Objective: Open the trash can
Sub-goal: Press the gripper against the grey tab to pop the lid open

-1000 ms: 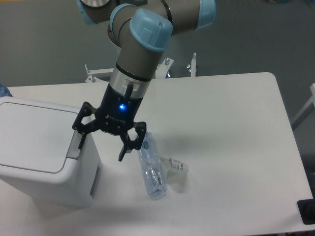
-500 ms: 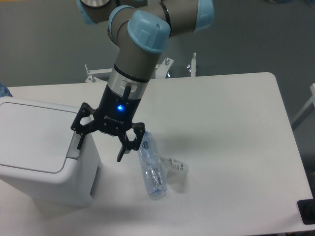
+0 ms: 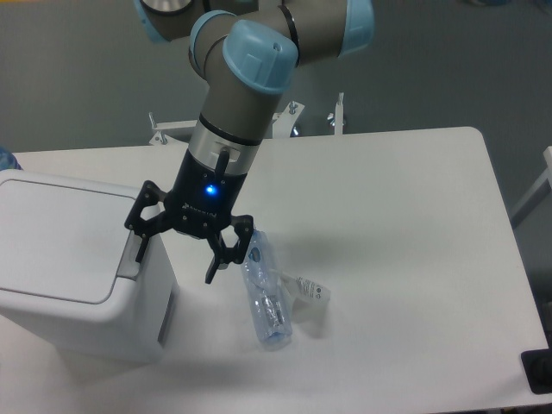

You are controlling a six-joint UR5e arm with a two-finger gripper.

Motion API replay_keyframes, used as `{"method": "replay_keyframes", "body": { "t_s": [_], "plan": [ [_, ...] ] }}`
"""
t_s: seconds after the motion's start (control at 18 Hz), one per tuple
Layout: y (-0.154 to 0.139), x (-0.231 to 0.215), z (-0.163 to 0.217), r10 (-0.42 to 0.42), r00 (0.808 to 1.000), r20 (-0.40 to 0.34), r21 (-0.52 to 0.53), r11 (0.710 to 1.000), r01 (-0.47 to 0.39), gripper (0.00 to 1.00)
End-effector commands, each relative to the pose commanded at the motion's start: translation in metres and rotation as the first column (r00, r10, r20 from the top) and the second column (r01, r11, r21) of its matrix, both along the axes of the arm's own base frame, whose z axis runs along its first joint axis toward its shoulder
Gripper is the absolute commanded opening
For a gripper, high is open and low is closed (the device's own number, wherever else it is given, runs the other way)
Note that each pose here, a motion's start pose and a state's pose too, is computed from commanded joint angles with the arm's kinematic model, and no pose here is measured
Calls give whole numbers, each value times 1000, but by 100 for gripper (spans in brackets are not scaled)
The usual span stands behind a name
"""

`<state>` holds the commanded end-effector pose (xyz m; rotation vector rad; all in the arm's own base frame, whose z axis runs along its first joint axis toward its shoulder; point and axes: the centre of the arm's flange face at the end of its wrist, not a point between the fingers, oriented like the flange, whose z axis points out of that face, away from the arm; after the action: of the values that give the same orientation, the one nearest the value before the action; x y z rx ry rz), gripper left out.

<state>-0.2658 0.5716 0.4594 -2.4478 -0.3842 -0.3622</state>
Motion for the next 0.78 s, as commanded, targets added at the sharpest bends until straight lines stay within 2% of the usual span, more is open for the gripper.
{"method": "replay_keyframes", "body": {
  "t_s": [0.78],
  "plan": [
    [0, 1, -2, 2, 1000, 6, -4, 1000, -2, 100]
  ]
}}
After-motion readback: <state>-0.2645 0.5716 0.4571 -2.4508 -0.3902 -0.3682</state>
